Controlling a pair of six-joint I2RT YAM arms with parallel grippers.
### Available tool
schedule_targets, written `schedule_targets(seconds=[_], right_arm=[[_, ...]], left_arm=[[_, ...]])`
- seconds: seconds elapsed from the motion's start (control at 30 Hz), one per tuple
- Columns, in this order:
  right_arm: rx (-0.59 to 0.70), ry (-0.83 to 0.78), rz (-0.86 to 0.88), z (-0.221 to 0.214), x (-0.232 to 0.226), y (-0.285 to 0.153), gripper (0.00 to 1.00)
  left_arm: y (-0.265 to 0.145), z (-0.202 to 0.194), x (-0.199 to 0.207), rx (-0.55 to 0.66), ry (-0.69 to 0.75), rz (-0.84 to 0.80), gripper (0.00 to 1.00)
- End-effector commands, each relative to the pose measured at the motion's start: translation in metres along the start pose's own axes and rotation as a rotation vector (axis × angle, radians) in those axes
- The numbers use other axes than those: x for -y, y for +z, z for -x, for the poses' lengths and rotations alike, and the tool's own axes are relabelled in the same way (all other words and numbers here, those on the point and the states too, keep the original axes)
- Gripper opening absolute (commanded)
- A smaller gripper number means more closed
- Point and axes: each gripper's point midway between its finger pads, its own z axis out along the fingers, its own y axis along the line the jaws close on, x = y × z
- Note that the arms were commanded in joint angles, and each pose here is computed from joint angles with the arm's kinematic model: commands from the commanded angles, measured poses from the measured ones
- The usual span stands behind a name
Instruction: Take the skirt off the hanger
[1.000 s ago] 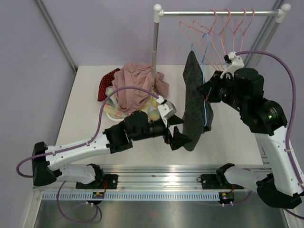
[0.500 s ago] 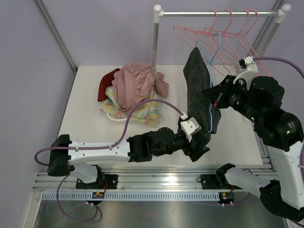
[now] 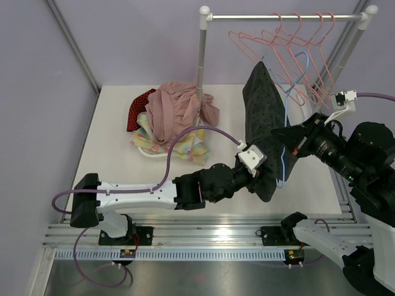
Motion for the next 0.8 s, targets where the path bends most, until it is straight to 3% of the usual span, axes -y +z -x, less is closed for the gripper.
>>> schedule_targets(seconds=[0.0,0.07,0.23,0.27,0.33,0.4,0.47,0.5,0.63,0.77], right_arm=[[0.048,0.026,0.1,0.011,-0.021,-0.005,0.0],[0.045,0.026,0.094,0.009,-0.019,-0.004,0.0],[0.062,0.005,0.046,0.012,-0.011,-0.012,0.0],[0.066,-0.003,0.043,0.013,-0.011,-0.015,0.0],[0.089,-0.012,0.031,0.019,-0.011,-0.024,0.0],[0.109,-0.021,0.021,0.025,-0.011,-0.03,0.0],[0.122,-0.023,0.016,0.027,-0.011,-0.035,0.0],[0.127,-0.02,0.014,0.028,-0.011,-0.035,0.0],[0.155,-0.018,0.025,0.037,-0.017,-0.042,0.0],[0.174,-0.021,0.017,0.042,-0.017,-0.047,0.0]], left_arm=[[0.002,0.046,-0.002,0.138,-0.03,0.027,0.0],[-0.002,0.046,-0.003,0.155,-0.032,0.021,0.0],[-0.04,0.056,-0.046,0.151,-0.066,0.207,0.0],[-0.052,0.034,-0.06,0.112,-0.044,0.252,0.0],[-0.089,0.034,-0.095,0.125,-0.066,0.375,0.0],[-0.115,-0.006,-0.122,0.063,-0.069,0.454,0.0],[-0.145,-0.005,-0.137,0.095,-0.119,0.483,0.0],[-0.157,-0.033,-0.149,0.05,-0.121,0.526,0.0],[-0.197,-0.082,-0.188,-0.018,-0.183,0.693,0.0],[-0.216,-0.106,-0.215,-0.02,-0.307,0.778,0.0]])
